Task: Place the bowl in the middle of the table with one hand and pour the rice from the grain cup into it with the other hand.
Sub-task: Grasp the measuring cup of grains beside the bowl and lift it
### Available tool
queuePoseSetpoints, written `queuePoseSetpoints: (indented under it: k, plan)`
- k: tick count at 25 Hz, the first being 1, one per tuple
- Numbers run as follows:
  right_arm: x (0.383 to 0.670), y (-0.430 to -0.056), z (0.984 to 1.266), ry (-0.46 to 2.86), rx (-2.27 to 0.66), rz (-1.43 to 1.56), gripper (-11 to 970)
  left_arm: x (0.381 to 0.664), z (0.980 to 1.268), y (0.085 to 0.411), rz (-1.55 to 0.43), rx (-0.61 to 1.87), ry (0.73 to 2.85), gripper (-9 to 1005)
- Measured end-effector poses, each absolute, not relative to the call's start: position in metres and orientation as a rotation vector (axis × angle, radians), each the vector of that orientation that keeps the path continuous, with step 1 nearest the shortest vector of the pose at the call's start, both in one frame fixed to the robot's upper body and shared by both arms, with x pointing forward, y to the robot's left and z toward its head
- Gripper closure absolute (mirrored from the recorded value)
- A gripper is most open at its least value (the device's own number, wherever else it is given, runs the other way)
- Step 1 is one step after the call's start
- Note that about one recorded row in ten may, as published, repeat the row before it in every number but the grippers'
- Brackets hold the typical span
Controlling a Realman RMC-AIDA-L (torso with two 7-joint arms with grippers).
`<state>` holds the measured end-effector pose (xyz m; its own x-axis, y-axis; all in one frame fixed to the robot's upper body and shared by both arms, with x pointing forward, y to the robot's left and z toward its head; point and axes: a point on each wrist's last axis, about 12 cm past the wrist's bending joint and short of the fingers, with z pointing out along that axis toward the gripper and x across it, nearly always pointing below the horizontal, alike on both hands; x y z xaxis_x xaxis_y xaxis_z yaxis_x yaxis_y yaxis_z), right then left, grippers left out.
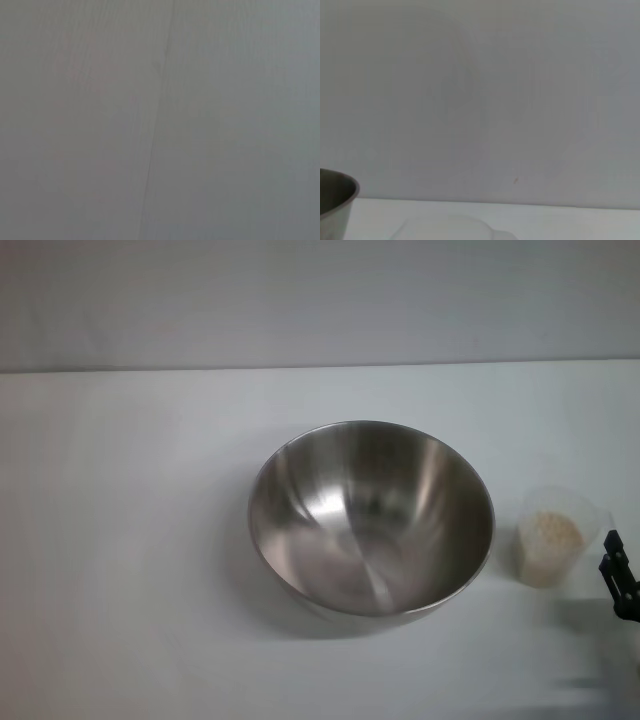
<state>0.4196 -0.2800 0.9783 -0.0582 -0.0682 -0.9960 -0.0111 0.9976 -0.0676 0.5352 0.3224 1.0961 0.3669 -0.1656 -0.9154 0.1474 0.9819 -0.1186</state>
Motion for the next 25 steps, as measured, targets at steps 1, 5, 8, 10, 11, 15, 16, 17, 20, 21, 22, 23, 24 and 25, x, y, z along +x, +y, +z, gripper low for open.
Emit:
queuePoseSetpoints:
  k: [1, 5, 8, 10, 11, 15, 16, 17, 20, 21, 22, 23, 24, 25]
  plan:
    - [0.42, -0.28, 0.978, 1.629, -0.062, -0.047, 323, 0.535, 1.096, 0.322, -0.201, -0.017, 1.178, 233]
    - [0.425, -0.28, 0.977, 1.642, -0.076, -0.043, 329, 0.536, 1.096, 0.322, -0.203, -0.018, 1.177, 233]
    - [0.427, -0.28, 0.978, 1.641, -0.083, -0.045, 334, 0.536, 1.096, 0.321, -0.204, -0.018, 1.176, 233]
    - [0.428, -0.28, 0.978, 1.642, -0.088, -0.044, 337, 0.536, 1.096, 0.321, -0.204, -0.018, 1.176, 233]
    - [0.429, -0.28, 0.978, 1.644, -0.091, -0.043, 338, 0.536, 1.097, 0.321, -0.205, -0.019, 1.175, 233]
    - [0.432, -0.279, 0.978, 1.646, -0.095, -0.041, 345, 0.537, 1.097, 0.32, -0.203, -0.027, 1.17, 233]
    - [0.432, -0.279, 0.978, 1.645, -0.096, -0.04, 346, 0.537, 1.097, 0.32, -0.203, -0.028, 1.17, 233]
    - [0.433, -0.279, 0.978, 1.644, -0.098, -0.039, 348, 0.537, 1.097, 0.32, -0.203, -0.028, 1.17, 233]
    - [0.435, -0.279, 0.979, 1.644, -0.101, -0.039, 352, 0.538, 1.098, 0.32, -0.204, -0.029, 1.171, 233]
    - [0.436, -0.279, 0.979, 1.644, -0.104, -0.039, 354, 0.538, 1.098, 0.319, -0.205, -0.029, 1.171, 233]
    - [0.437, -0.279, 0.979, 1.643, -0.11, -0.041, 355, 0.538, 1.098, 0.319, -0.205, -0.029, 1.171, 233]
    - [0.438, -0.279, 0.979, 1.642, -0.112, -0.042, 357, 0.538, 1.098, 0.319, -0.205, -0.029, 1.17, 233]
    - [0.438, -0.279, 0.979, 1.642, -0.112, -0.042, 358, 0.538, 1.098, 0.319, -0.205, -0.028, 1.171, 233]
    - [0.439, -0.279, 0.979, 1.642, -0.113, -0.042, 360, 0.538, 1.098, 0.319, -0.205, -0.028, 1.171, 233]
